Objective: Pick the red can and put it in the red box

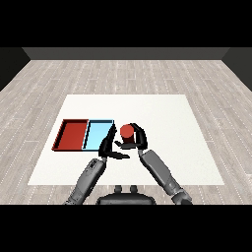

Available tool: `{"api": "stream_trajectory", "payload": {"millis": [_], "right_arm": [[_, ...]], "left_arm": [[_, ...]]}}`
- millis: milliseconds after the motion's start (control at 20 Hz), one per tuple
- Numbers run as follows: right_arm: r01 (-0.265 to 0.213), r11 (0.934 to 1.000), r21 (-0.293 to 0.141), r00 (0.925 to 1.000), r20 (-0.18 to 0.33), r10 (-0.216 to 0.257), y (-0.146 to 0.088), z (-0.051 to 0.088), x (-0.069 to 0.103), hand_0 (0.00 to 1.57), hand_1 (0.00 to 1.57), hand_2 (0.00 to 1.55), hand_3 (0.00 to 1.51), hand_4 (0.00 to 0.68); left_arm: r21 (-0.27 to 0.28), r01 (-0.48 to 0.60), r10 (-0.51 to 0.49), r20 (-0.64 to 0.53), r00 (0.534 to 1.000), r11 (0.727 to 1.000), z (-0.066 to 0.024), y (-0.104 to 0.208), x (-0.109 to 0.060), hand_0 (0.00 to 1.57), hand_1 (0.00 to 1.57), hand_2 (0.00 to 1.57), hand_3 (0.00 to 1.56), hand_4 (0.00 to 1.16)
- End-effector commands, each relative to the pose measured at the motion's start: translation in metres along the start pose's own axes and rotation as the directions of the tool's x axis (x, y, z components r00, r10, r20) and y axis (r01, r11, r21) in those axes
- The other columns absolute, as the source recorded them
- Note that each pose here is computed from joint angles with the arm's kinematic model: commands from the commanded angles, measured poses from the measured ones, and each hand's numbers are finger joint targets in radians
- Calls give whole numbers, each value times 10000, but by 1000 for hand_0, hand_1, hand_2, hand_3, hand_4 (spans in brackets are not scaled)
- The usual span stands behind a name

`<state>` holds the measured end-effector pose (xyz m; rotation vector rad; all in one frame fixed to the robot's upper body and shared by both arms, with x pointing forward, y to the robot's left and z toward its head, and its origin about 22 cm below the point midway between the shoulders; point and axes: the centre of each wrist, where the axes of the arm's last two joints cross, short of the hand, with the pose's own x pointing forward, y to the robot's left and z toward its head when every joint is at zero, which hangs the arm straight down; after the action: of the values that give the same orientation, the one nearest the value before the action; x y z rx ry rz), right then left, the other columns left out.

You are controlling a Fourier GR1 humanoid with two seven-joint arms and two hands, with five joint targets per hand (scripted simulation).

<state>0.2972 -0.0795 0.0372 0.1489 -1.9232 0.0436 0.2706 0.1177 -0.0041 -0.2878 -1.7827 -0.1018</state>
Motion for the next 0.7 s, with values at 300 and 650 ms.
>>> {"api": "stream_trajectory", "payload": {"millis": [300,650], "right_arm": [[224,9997,115,9997,-92,-223,95,-45,138,1426,1426,1438,1378,630],[701,9969,364,9975,-83,-699,284,76,-9,1481,1481,1437,1371,621]], "left_arm": [[-89,-159,155,-375,9992,9998,133,-19,-341,0,0,0,0,0],[-394,-438,418,-504,9979,9983,-72,-250,-274,0,0,0,0,0]]}}
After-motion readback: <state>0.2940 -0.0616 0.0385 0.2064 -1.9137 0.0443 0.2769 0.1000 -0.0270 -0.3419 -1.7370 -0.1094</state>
